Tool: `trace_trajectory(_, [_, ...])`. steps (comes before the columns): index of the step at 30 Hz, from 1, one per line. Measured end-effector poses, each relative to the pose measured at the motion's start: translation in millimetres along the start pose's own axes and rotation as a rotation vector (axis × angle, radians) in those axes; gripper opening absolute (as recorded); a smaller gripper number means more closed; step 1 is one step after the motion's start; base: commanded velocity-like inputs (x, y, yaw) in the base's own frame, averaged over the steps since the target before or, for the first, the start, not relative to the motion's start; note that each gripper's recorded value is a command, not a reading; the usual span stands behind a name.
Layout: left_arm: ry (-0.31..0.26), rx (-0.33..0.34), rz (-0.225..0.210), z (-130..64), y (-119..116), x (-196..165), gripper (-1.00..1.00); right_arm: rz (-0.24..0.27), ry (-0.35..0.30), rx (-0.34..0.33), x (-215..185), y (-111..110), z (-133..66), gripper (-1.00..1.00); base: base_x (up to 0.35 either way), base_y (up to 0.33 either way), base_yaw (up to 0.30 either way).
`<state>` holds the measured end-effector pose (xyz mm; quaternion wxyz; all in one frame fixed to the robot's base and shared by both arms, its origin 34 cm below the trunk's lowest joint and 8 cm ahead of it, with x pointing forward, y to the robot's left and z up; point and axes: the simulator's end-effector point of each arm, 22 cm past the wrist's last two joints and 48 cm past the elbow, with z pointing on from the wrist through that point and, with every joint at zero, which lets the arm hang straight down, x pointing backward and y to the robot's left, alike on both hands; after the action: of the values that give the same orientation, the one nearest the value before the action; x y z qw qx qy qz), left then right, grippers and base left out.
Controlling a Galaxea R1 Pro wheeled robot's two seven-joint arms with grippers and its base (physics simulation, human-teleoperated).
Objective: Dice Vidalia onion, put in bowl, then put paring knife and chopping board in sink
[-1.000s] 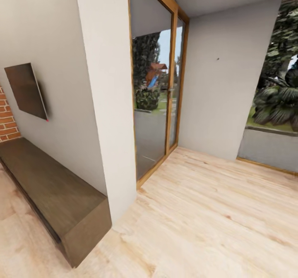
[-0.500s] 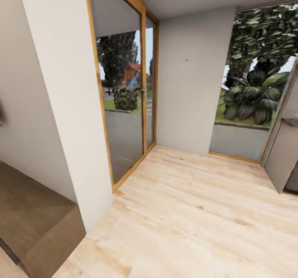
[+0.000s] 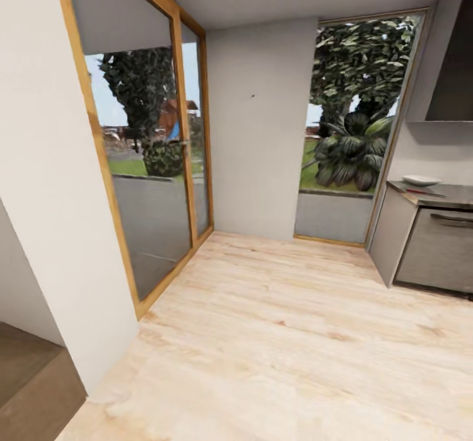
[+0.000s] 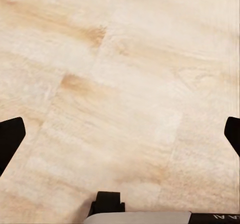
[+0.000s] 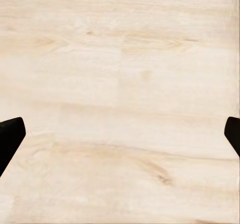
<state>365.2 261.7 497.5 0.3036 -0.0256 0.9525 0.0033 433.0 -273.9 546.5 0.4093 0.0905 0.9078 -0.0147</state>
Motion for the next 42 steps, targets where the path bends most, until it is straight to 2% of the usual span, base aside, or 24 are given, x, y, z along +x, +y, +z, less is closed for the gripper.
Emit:
trace_trajectory(33, [0.0,0.001,0.001,0.0,-0.2,0.1,1.0,-0.001,0.0,-0.001,0.0,0.4,-0.1,1.0,0.214,-0.205,-0.299])
trace_trajectory(42, [0.0,0.006,-0.003,-0.1,-4.7,0.2,1.0,0.0,0.0,-0.001,0.1,1.3,-0.1,1.0,0.189,-0.205,-0.073])
